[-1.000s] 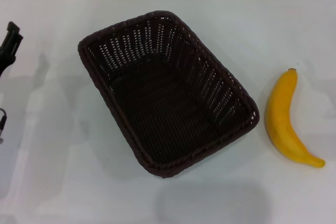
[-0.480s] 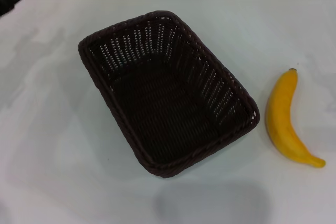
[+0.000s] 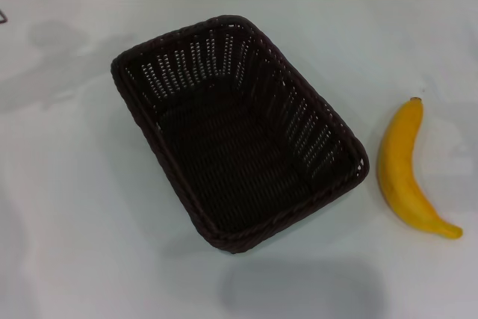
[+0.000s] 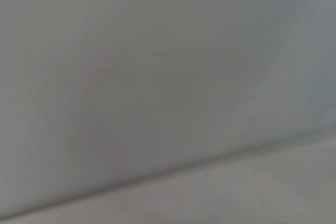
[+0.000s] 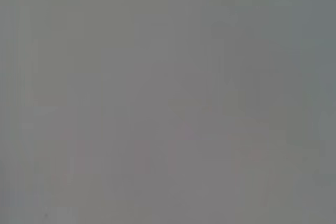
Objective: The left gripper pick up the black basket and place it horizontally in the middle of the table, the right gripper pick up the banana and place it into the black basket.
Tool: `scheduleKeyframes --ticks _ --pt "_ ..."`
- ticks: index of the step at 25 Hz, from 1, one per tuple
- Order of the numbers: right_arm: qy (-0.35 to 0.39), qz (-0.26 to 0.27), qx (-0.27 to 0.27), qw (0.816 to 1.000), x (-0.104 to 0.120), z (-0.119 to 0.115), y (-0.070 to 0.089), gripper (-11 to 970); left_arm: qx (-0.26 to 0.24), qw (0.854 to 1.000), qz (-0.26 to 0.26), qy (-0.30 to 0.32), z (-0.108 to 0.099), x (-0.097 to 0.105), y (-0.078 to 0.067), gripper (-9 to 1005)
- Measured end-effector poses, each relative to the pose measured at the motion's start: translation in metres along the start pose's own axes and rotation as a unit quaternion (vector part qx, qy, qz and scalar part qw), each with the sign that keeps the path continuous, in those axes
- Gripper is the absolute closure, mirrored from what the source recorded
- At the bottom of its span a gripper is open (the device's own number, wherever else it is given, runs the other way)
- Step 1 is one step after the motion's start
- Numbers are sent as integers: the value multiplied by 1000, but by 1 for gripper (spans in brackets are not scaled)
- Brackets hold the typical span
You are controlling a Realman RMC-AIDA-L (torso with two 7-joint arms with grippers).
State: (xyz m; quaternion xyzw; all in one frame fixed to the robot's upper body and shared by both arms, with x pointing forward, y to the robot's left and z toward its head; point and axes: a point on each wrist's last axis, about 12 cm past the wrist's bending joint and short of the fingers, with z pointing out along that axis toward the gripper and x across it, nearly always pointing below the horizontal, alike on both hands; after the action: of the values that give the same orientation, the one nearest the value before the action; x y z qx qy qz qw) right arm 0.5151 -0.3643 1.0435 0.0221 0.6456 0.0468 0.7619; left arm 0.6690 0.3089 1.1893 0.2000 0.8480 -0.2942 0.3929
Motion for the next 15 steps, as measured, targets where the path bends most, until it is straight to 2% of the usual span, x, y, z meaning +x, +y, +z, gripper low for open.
scheduleKeyframes --ticks 1,4,5,9,15 --pt "2 2 -1 1000 1 0 1 89 6 999 21 35 3 -11 -8 123" --pt "7 9 -5 1000 4 2 7 89 12 993 60 97 12 -24 -23 123" --pt "8 11 -6 1000 5 2 8 89 12 993 60 97 12 -24 -23 123" --pt "8 19 -11 1000 6 -1 11 89 -5 974 115 195 38 -24 -44 124" --pt "-3 27 -16 999 6 -11 14 89 -13 968 135 209 54 -15 -52 124"
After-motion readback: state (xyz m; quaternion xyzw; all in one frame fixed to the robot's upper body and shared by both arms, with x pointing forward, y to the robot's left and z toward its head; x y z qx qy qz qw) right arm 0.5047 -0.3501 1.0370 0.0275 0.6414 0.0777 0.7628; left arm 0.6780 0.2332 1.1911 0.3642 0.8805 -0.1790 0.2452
